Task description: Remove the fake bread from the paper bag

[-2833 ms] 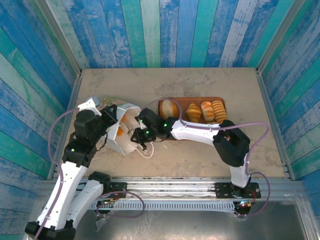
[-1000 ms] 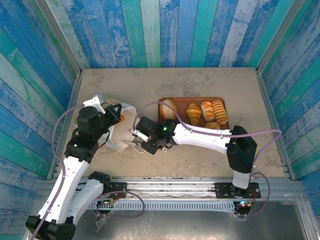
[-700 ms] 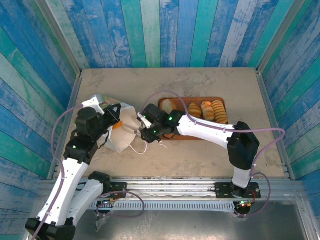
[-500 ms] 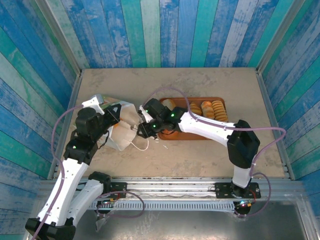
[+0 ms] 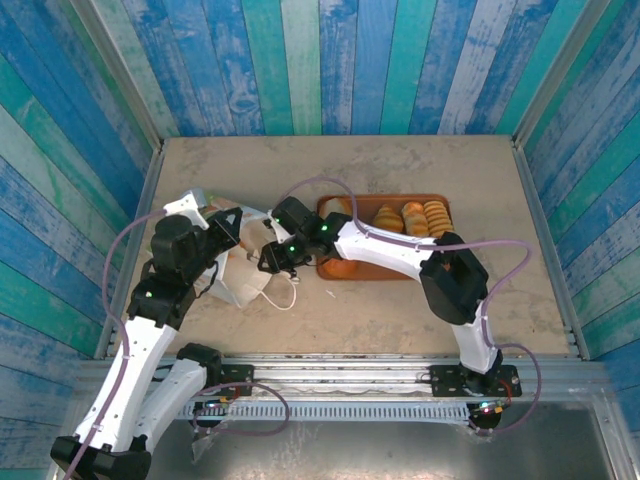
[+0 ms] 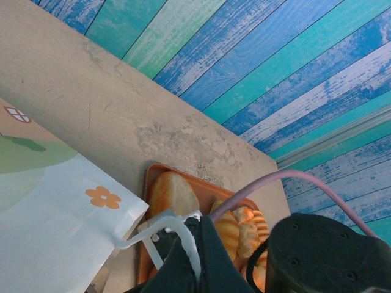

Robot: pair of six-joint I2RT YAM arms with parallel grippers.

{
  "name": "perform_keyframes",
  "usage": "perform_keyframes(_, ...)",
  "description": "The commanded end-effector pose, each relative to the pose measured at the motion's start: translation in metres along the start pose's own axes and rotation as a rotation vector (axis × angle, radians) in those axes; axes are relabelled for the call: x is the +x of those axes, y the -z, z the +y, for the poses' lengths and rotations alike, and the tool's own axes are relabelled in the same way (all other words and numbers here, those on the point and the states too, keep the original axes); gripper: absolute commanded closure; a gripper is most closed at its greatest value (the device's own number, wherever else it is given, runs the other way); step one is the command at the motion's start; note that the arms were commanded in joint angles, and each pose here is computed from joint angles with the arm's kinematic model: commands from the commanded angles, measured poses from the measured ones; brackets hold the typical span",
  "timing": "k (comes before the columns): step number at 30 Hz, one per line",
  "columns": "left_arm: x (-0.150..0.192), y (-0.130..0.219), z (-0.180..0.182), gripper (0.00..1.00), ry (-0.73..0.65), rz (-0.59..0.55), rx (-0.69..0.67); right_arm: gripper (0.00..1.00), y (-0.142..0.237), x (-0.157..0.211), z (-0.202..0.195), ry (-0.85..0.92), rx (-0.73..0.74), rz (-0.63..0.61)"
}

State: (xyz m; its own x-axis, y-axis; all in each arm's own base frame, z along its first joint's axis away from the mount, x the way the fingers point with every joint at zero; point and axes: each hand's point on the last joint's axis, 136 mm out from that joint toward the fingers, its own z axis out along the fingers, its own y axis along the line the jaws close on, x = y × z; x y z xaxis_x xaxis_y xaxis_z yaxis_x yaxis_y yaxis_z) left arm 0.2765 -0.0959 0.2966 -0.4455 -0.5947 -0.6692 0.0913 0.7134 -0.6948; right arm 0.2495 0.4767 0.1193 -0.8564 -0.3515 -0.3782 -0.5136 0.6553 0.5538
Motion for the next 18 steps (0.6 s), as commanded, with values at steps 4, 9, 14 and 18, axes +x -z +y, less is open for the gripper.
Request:
perform_keyframes(4,-0.009,0.002,-0.010,1.00,-0.014,-0.031,0.035,0.49,-0.001,-0.001,0.023,0.029,-0.103,0.027)
perform_keyframes(9,-0.008,0.001,-0.009,1.00,-0.008,-0.029,0.034,0.57,-0.002,0.006,0.022,0.055,-0.109,0.047)
perform_keyframes(14,-0.009,0.001,-0.009,1.00,-0.006,-0.031,0.030,0.69,0.015,0.001,0.022,0.114,-0.074,-0.006)
perform_keyframes(18,-0.011,0.003,-0.007,1.00,-0.009,-0.042,0.016,0.70,0.044,-0.007,0.017,0.245,0.050,-0.105)
